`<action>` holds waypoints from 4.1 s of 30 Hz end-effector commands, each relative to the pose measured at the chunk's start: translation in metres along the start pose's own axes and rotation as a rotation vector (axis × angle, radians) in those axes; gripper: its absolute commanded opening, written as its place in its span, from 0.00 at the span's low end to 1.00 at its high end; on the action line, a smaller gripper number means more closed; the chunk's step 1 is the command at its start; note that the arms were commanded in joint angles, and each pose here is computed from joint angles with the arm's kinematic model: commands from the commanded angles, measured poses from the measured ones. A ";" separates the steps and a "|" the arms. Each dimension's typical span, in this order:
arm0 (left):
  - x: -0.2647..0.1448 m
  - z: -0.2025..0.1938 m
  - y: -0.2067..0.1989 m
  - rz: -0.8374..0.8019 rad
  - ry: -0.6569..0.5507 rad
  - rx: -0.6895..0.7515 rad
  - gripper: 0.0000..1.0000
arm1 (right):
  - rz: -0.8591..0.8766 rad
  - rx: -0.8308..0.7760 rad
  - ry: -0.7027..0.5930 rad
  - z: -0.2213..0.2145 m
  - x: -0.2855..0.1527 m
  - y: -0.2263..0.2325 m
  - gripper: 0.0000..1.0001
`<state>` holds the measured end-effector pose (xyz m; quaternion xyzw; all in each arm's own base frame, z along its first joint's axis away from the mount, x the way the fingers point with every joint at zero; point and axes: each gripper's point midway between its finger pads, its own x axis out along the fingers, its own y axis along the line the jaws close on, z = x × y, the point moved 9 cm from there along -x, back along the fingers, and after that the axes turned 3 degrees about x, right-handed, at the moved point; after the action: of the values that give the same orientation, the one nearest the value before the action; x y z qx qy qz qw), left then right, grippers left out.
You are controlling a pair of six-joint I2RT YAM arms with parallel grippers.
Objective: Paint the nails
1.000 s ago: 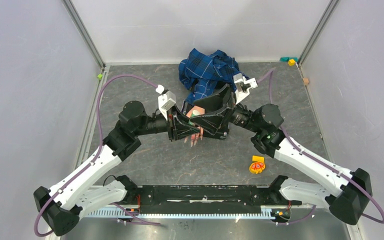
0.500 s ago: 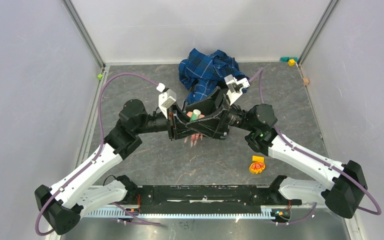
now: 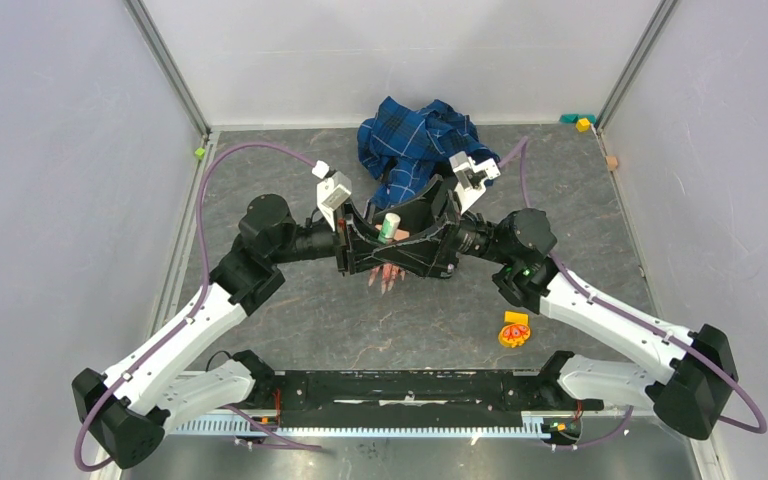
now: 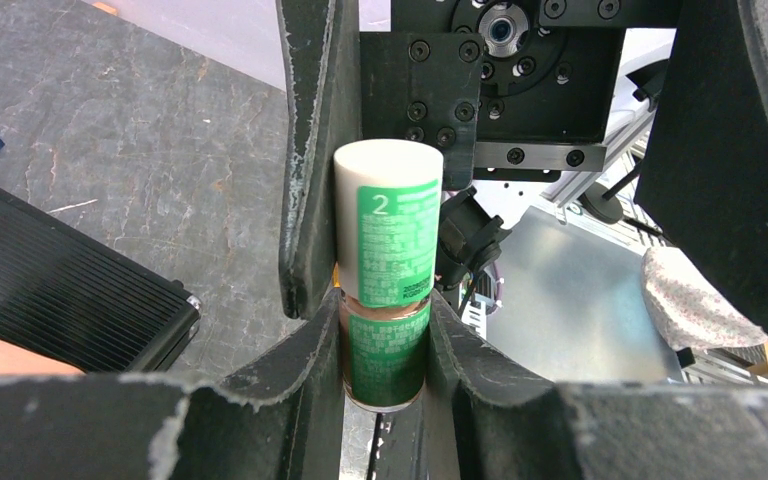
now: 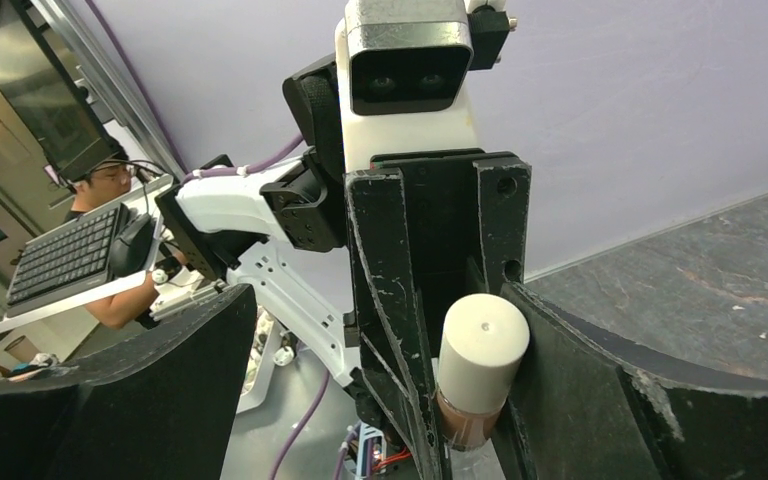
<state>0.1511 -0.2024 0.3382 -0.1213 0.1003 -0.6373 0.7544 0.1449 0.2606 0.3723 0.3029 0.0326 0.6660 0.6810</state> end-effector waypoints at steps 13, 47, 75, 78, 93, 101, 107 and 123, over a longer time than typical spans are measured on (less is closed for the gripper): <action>-0.008 0.019 0.022 0.189 -0.075 -0.029 0.02 | 0.066 -0.061 0.014 0.009 -0.013 0.029 0.94; -0.025 0.021 0.026 0.202 -0.107 0.020 0.02 | -0.144 -0.110 -0.045 0.024 -0.041 -0.017 0.98; 0.003 0.008 0.003 -0.129 -0.034 -0.056 0.02 | 0.093 -0.034 -0.101 0.034 0.013 -0.012 0.98; 0.003 0.010 0.004 -0.113 -0.046 -0.054 0.02 | 0.112 -0.027 -0.097 0.031 0.017 -0.009 0.98; 0.003 0.008 0.014 0.015 -0.035 -0.075 0.02 | 0.144 -0.026 -0.068 0.025 0.012 0.003 0.98; -0.001 0.011 0.016 0.055 -0.060 -0.068 0.02 | 0.123 -0.012 -0.035 0.017 0.006 0.002 0.98; -0.004 0.012 0.020 0.086 -0.066 -0.074 0.02 | 0.105 -0.028 -0.006 0.014 0.002 0.002 0.98; -0.013 0.012 0.041 0.238 -0.078 -0.111 0.02 | 0.069 -0.059 0.034 0.011 -0.008 0.007 0.98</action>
<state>0.1673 -0.1936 0.3295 -0.1661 0.1434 -0.6138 0.7584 0.1656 0.2582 0.3662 0.2922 0.0359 0.6547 0.6961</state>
